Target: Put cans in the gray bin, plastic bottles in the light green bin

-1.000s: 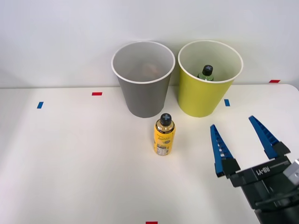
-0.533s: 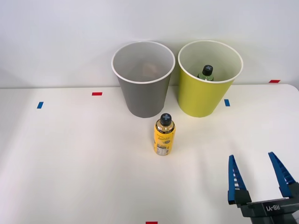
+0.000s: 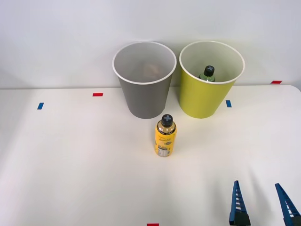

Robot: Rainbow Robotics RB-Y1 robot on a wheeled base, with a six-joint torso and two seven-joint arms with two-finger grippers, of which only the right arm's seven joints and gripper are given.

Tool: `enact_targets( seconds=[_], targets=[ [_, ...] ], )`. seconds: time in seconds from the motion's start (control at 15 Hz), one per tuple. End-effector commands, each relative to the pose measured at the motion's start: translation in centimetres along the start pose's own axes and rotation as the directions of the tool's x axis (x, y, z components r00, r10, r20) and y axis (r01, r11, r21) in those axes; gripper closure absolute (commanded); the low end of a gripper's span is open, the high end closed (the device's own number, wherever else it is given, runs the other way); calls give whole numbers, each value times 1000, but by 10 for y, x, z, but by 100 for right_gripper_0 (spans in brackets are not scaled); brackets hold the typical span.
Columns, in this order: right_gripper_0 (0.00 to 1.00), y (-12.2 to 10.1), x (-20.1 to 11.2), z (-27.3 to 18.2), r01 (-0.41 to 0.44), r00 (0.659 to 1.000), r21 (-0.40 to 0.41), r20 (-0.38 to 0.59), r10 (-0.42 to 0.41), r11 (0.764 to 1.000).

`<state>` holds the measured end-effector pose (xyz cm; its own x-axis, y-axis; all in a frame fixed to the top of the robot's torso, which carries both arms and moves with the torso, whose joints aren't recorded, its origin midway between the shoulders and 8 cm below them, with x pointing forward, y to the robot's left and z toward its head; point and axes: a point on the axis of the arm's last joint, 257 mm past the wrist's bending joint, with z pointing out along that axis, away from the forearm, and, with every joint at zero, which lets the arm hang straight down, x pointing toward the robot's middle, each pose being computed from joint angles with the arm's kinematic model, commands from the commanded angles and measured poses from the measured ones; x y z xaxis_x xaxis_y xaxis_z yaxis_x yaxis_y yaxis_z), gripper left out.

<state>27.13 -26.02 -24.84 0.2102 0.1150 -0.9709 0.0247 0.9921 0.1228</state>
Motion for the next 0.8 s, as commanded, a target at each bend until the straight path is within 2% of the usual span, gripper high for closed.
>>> enact_targets(
  seconds=[0.07, 0.4, 0.8],
  targets=[
    [0, -6, 11, 8, 35, 999, 4, -3, -35, 999],
    [0, -9, 18, 26, 75, 997, -9, 14, -75, 997],
    [0, 14, 13, 44, 44, 998, -49, 52, -42, 998]
  ],
)
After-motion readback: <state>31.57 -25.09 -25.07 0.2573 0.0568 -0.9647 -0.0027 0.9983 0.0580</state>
